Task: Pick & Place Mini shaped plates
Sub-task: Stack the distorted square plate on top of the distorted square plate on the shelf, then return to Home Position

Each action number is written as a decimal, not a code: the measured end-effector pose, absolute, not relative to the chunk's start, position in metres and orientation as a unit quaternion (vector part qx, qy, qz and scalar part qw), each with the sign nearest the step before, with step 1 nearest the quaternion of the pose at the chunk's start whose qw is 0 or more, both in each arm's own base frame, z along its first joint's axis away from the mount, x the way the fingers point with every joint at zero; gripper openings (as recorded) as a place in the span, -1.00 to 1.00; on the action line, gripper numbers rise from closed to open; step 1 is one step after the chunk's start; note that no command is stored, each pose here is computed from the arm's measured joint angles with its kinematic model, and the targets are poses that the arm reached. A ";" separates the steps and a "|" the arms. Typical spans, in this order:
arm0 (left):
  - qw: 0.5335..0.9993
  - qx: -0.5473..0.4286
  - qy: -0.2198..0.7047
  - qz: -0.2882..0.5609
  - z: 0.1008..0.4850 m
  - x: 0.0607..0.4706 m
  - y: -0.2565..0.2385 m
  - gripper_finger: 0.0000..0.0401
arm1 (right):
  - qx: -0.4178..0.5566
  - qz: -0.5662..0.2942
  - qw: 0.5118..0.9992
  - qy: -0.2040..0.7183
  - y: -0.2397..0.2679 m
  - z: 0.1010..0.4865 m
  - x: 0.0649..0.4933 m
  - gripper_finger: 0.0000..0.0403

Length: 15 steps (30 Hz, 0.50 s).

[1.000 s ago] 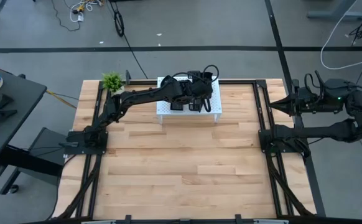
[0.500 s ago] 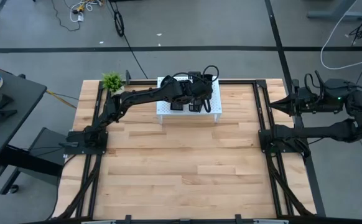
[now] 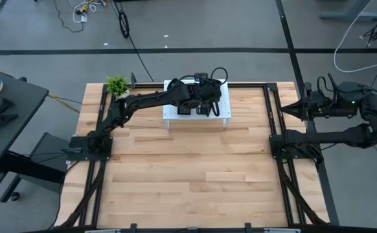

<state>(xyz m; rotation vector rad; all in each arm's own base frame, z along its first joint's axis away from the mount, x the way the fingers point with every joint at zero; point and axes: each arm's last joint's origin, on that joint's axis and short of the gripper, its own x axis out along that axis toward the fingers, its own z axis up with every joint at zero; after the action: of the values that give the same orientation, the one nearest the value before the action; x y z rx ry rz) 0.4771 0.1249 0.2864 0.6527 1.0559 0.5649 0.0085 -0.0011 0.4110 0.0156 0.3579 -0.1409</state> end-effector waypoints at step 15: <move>0.802 0.282 0.473 0.232 0.293 0.476 0.117 -0.50 | 0.008 -0.070 0.981 0.178 -0.001 0.411 0.009 -0.90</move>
<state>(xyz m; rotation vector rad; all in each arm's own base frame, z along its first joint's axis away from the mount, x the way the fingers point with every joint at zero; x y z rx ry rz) 0.4763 0.1166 0.2930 0.6048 1.0141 0.4964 0.0087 -0.0011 0.4109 0.0157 0.3586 -0.1410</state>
